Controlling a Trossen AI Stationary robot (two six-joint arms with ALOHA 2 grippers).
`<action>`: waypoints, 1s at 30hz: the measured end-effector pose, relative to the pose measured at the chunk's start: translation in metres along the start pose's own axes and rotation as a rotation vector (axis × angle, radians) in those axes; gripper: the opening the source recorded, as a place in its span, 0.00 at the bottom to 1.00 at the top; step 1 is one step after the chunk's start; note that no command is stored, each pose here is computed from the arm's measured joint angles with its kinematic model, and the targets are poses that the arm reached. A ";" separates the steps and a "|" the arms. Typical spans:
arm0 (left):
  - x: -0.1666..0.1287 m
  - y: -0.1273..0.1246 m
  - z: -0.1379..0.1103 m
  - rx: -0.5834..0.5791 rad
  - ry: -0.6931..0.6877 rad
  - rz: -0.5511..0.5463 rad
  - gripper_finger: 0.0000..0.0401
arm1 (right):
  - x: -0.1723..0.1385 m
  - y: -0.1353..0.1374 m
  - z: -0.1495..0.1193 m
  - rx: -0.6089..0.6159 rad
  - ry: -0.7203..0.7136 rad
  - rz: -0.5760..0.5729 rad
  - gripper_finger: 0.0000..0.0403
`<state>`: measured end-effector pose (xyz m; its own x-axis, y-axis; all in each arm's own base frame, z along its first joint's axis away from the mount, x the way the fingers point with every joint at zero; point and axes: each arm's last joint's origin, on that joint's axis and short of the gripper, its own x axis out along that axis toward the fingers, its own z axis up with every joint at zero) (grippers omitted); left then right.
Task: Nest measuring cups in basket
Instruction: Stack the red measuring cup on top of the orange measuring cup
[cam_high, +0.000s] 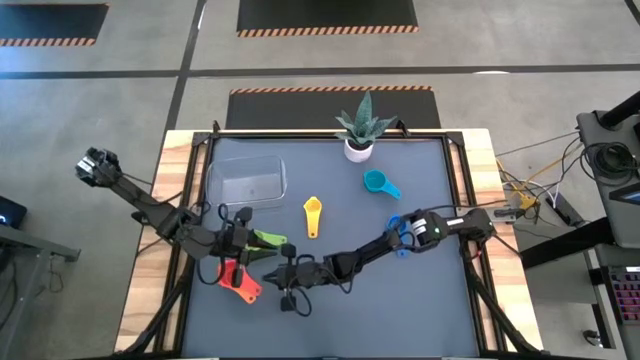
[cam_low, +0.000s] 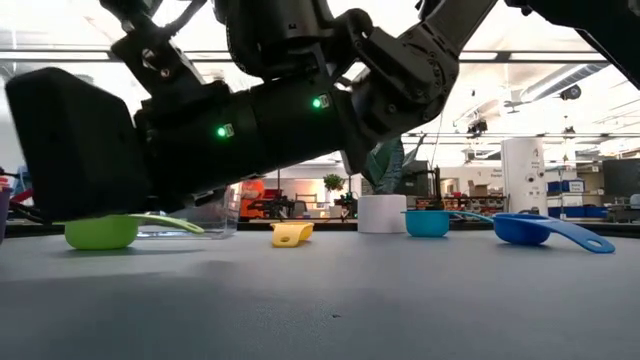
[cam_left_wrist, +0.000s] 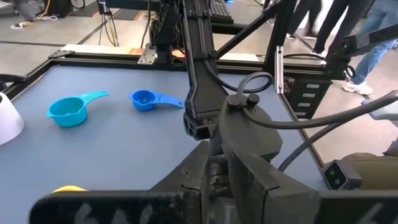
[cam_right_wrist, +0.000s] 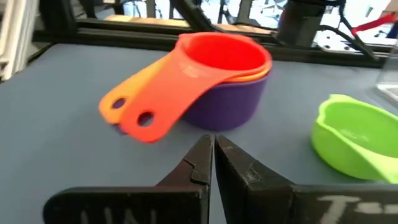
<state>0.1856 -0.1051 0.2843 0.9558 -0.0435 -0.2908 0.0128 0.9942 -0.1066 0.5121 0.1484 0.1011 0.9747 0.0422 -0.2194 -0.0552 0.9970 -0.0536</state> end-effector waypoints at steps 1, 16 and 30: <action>0.000 0.000 0.000 0.000 0.000 0.000 0.09 | 0.000 0.000 0.000 0.007 -0.002 0.003 0.02; 0.001 0.001 -0.006 -0.020 0.049 0.018 0.09 | -0.003 0.014 0.007 -0.070 -0.001 0.085 0.02; -0.010 -0.008 0.014 -0.085 0.717 0.107 0.09 | -0.063 0.013 0.043 -0.284 0.159 0.056 0.02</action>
<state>0.1801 -0.1115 0.3014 0.5230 -0.0286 -0.8518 -0.1211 0.9868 -0.1075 0.4594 0.1613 0.1558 0.9237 0.0641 -0.3777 -0.1881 0.9348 -0.3014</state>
